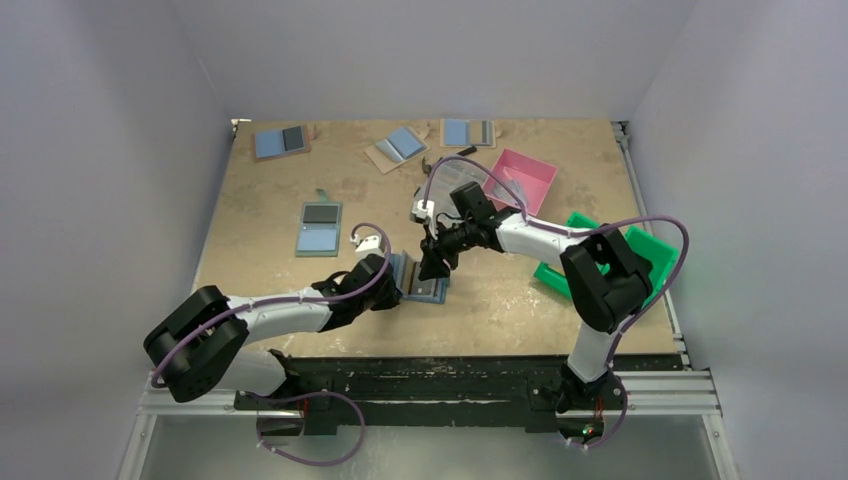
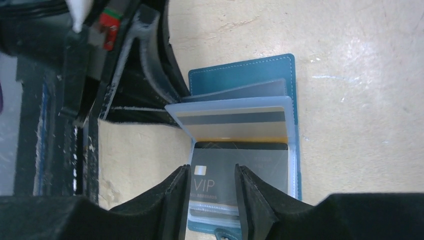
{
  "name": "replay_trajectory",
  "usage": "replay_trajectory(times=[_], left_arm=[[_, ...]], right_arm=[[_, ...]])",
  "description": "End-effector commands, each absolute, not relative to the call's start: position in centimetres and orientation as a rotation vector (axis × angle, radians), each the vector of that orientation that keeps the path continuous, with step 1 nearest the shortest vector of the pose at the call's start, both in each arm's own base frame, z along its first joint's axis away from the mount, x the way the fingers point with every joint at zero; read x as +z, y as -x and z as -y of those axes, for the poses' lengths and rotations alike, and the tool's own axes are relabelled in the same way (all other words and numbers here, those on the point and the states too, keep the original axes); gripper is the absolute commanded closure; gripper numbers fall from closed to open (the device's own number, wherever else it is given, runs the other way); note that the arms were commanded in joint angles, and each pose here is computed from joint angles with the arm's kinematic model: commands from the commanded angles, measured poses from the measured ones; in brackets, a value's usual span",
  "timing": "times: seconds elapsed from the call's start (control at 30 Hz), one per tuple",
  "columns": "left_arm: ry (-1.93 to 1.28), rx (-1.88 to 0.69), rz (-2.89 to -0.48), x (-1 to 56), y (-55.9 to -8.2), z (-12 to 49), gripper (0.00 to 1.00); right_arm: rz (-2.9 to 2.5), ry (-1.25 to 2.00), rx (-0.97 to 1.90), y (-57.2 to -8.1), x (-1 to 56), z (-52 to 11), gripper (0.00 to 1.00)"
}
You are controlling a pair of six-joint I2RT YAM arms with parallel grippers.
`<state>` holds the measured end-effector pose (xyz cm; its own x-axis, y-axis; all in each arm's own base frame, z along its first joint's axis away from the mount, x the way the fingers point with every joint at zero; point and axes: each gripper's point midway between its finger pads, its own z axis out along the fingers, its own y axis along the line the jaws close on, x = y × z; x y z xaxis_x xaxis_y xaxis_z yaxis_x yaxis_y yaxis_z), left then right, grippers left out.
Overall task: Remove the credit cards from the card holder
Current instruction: Remove the credit card from the card holder.
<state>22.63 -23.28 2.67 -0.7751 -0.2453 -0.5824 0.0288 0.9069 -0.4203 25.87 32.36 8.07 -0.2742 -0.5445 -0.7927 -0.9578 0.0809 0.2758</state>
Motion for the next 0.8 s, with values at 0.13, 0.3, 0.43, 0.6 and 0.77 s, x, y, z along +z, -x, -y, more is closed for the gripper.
replay_trajectory(times=[0.13, 0.3, 0.43, 0.6, 0.77], left_arm=[[0.098, -0.64, -2.335, 5.0, -23.6, 25.3, 0.88], [0.074, -0.661, -2.34, 5.0, -23.6, 25.8, 0.87], [0.063, -0.668, -2.34, 5.2, -23.7, 26.1, 0.87], [0.051, -0.672, -2.343, 5.2, -23.7, 26.2, 0.87], [0.055, -0.668, -2.348, 5.1, -23.7, 26.2, 0.87]], right_arm=[[-2.031, 1.208, 1.174, -27.6, 9.5, -34.1, 0.51], [-2.063, 1.15, 1.177, -28.1, 9.6, -34.0, 0.46], [-2.081, 1.112, 1.182, -28.4, 9.8, -34.1, 0.46], [-2.146, 0.978, 1.238, -28.5, 10.2, -34.6, 0.46], [-2.181, 0.922, 1.185, -29.3, 9.6, -34.4, 0.44]])
